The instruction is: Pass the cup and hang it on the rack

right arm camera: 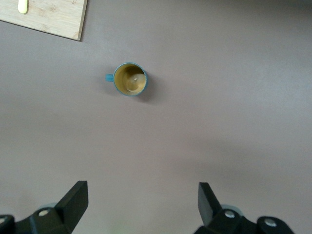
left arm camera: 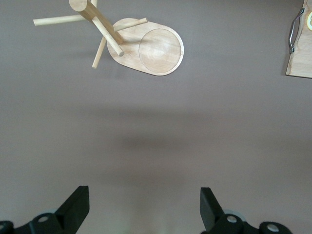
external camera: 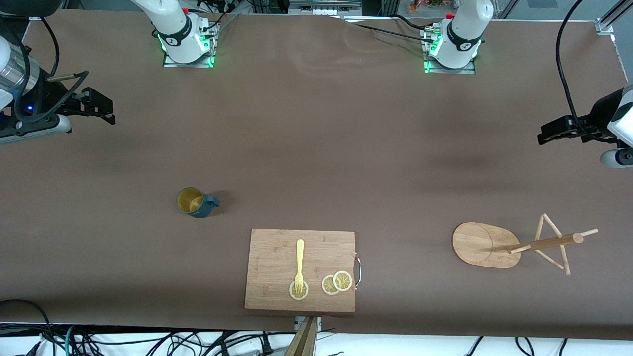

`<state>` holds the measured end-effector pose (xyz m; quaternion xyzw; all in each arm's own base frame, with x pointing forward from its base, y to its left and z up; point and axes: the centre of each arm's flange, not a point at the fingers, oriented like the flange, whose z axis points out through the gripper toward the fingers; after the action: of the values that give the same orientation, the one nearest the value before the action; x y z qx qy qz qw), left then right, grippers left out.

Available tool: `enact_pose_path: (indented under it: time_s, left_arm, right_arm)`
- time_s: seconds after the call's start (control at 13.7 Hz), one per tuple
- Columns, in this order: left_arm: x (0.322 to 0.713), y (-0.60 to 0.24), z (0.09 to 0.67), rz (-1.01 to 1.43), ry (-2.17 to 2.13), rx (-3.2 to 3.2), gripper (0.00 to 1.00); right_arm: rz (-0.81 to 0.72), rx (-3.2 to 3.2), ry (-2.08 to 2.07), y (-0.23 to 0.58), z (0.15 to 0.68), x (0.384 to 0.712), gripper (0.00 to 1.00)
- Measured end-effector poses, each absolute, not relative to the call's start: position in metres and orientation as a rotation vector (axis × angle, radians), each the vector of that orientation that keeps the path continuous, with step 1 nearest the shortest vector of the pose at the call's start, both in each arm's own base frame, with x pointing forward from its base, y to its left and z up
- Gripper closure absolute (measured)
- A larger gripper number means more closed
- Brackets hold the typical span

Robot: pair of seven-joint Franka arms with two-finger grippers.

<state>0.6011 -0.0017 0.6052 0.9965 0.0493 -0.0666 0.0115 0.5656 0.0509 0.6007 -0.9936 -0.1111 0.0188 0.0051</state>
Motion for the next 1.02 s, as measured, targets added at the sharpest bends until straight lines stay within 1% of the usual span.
enact_pose_path:
  time_s: [0.58, 1.02]
  left_arm:
    - [0.6014, -0.0011, 0.6048, -0.209, 0.155, 3.108, 0.0]
    - [0.602, -0.0008, 0.6036, -0.212, 0.156, 3.107, 0.0]
  right_arm:
    - [0.061, -3.111, -0.348, 0.0509, 0.6006, 0.5655, 0.0]
    - [0.119, -3.109, -0.343, 0.0491, 0.597, 0.562, 0.0]
